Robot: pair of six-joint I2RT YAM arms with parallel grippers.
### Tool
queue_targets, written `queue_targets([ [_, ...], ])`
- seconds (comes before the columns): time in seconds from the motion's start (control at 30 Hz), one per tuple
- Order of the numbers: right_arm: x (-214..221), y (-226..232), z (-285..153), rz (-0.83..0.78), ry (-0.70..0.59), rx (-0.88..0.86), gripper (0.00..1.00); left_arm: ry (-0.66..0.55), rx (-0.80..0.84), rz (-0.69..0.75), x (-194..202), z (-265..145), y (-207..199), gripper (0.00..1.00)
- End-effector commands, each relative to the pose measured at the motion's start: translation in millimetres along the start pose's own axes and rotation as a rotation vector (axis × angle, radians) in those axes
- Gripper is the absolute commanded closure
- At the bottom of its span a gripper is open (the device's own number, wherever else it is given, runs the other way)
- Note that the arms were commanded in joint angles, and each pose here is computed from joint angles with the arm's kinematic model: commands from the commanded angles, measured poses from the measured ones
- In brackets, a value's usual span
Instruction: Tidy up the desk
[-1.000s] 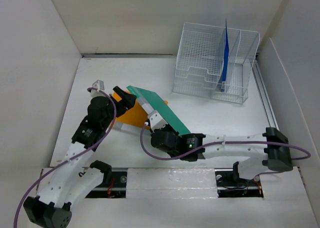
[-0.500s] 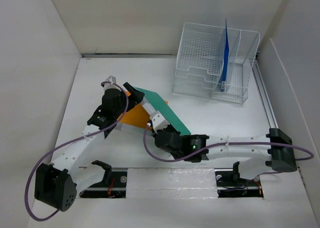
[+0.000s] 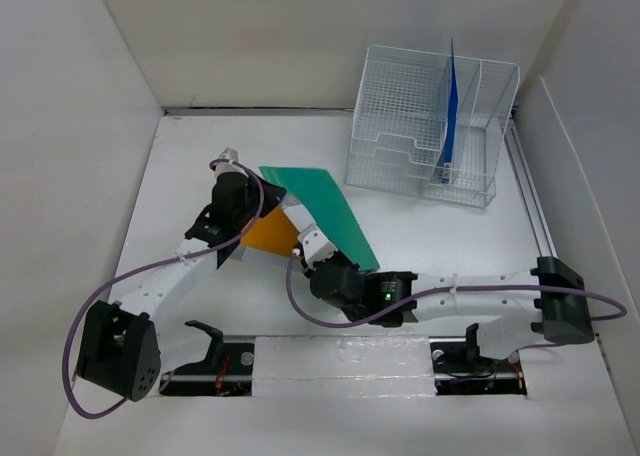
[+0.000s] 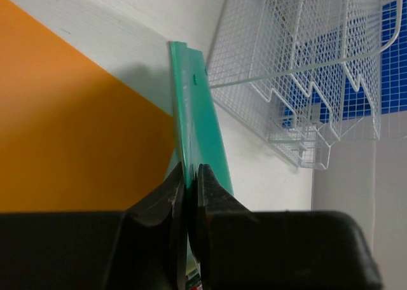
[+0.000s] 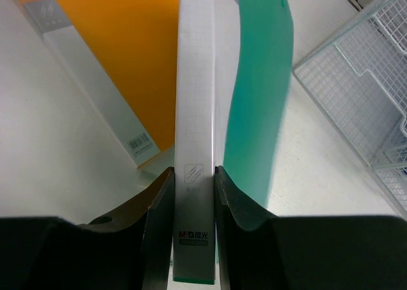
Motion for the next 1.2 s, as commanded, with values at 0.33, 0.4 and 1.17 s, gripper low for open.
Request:
queue_targets([
  [0.33, -46.8, 10.2, 16.7, 0.035, -0.047, -0.017, 0.15, -0.055, 0.145, 0.002, -16.3, -21.8, -35.4, 1.00],
  [0.4, -57.4, 3.2, 27.8, 0.066, -0.058, -0.005, 0.14, -0.051, 0.159, 0.001, -17.2, -24.0, -39.7, 1.00],
  [1.17, -63.2, -50.6, 70.7, 0.105, -0.072, 0.132, 0.88, -0.063, 0.315, 0.015, -38.3, -69.5, -91.5, 1.00],
])
Point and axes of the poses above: each gripper's point midway between its finger pads, its own z axis out along the fingers, its own y axis along the line the jaws close on, x = y × z, the point moved 2 cm from there along -z, back along the fingers, and after that the axes turned 3 degrees about -z, right-handed, at the moved point
